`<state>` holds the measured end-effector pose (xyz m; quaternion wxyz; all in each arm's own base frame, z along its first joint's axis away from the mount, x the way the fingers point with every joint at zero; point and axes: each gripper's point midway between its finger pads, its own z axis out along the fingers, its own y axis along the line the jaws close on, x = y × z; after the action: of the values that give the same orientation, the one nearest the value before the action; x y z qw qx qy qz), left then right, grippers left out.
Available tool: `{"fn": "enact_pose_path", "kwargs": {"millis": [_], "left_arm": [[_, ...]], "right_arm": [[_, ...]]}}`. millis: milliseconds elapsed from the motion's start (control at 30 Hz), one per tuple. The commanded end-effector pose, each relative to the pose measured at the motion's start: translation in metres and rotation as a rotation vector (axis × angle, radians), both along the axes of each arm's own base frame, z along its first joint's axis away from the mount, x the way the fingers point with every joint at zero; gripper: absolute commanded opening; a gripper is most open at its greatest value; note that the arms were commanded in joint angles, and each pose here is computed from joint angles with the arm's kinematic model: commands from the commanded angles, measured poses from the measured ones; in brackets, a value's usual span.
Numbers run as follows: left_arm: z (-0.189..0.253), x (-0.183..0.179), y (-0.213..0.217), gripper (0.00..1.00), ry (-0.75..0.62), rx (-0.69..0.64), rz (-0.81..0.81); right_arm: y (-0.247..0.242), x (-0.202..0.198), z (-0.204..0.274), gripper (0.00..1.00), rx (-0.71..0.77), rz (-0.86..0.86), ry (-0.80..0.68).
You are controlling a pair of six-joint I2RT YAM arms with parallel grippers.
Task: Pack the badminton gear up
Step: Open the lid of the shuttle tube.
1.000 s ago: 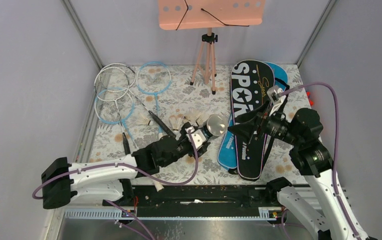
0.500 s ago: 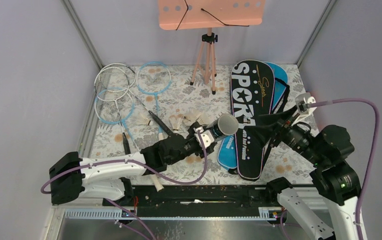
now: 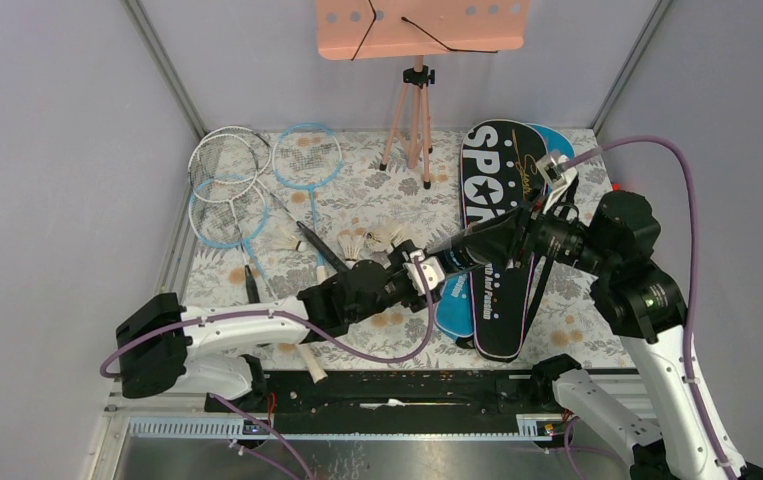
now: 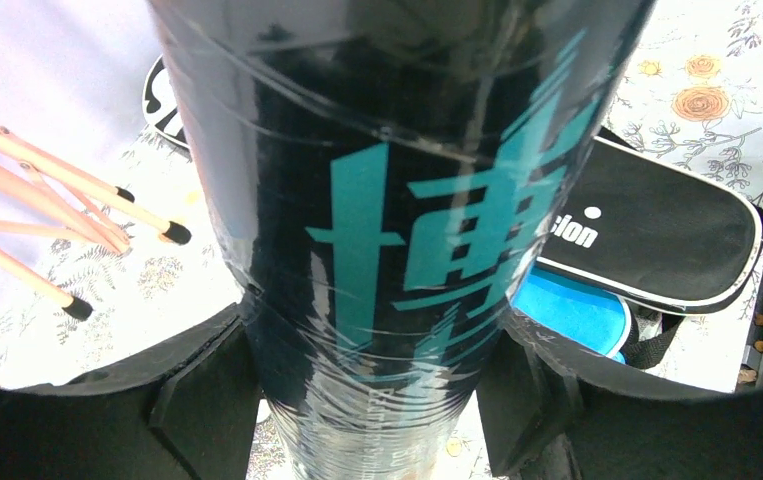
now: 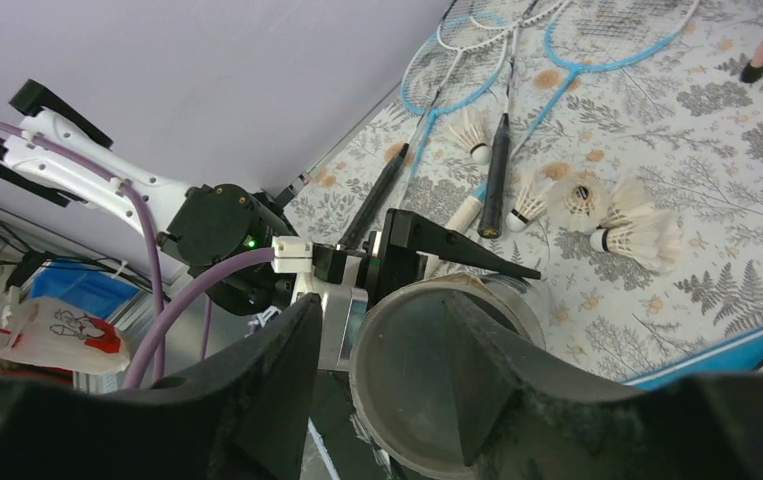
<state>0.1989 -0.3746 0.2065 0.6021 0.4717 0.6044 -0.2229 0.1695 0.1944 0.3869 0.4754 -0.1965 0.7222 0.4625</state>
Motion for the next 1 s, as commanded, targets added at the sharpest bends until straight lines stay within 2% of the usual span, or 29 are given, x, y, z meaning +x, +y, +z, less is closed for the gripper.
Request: {"fn": "enact_pose_path", "kwargs": {"millis": [0,100,367,533,600,667,800,967], "left_arm": [[-0.010,-0.009,-0.013,0.18,0.057,0.020,-0.047],[-0.011,-0.007,-0.017,0.18,0.060,0.028,-0.043],[-0.012,-0.003,-0.024,0.18,0.072,0.030,-0.036],[-0.013,-0.003,-0.027,0.18,0.080,0.036,-0.041],[-0.013,-0.004,-0.028,0.18,0.081,0.038,-0.045],[-0.012,-0.004,-0.028,0.18,0.079,0.037,-0.046],[-0.014,-0.004,-0.023,0.09,0.055,0.041,-0.046],[-0.028,-0.010,-0.008,0.02,0.034,0.059,-0.057]], "right_arm": [[-0.007,-0.004,-0.004,0.52,-0.045,-0.030,0.016],[-0.015,-0.001,-0.011,0.44,-0.080,-0.079,0.031],[-0.034,0.001,-0.030,0.34,-0.159,-0.186,0.075],[-0.035,-0.004,-0.035,0.26,-0.175,-0.175,0.086],[-0.035,-0.005,-0.037,0.18,-0.184,-0.171,0.088],[-0.036,-0.004,-0.040,0.01,-0.197,-0.169,0.089],[-0.039,-0.008,-0.028,0.00,-0.188,-0.178,0.042],[-0.047,-0.030,0.006,0.00,-0.101,-0.199,-0.050]]}}
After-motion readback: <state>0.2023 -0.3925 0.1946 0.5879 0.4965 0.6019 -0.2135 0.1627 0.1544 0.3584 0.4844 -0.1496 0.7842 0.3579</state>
